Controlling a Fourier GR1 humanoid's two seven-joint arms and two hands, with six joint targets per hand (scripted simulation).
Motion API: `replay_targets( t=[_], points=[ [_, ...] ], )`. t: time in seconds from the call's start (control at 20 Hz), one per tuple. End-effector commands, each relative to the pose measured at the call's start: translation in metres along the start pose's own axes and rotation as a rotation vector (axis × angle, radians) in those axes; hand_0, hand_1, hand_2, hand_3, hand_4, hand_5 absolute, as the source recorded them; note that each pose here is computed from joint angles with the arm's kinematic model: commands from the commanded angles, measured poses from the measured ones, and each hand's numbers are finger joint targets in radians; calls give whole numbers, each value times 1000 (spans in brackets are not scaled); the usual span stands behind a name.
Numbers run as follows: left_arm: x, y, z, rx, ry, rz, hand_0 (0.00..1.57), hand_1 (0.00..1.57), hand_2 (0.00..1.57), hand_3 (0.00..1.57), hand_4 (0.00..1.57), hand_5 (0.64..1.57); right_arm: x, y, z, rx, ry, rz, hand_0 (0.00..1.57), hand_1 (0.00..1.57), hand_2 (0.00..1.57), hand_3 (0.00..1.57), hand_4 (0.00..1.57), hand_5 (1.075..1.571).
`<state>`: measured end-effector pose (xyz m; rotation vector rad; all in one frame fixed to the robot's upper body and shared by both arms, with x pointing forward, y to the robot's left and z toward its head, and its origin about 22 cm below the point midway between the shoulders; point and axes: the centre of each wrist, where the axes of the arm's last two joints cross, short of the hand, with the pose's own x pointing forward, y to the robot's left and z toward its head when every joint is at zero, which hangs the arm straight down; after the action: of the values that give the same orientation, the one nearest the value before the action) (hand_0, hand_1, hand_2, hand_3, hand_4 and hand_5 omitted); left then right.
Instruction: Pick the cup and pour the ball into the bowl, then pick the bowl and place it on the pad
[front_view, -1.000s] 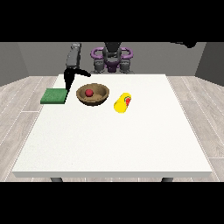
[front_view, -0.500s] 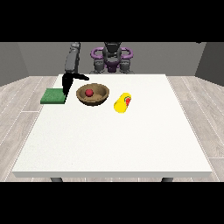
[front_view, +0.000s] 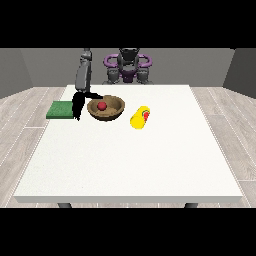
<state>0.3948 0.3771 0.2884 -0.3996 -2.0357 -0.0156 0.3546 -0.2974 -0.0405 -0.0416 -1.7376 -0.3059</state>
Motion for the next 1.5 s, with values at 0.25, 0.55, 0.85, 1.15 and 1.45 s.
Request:
replay_targets(
  t=[0.25,0.55,0.85,1.15,1.45],
  points=[
    [40,-11,-5,-44,-54,-18,0,0,0,0,0,1568,3,2,-16,-14,-41,-44,0,0,0,0,0,1567],
    [58,-20,-12,-75,-122,5,0,0,0,0,0,1571,-29,-11,17,-91,154,-46,1571,1571,1571,809,949,1529],
    [50,-12,-9,-62,-74,26,0,0,0,0,0,1571,-17,-22,11,-135,202,60,1571,1571,1571,1571,1025,1571],
    [16,8,2,20,20,66,0,0,0,0,0,1571,29,-40,-24,-171,236,239,1571,1571,1571,1429,1071,1564],
    [5,54,39,131,67,30,0,0,0,0,0,1571,65,-27,-51,-93,316,240,1571,1571,1571,1149,1135,1553]
  ],
)
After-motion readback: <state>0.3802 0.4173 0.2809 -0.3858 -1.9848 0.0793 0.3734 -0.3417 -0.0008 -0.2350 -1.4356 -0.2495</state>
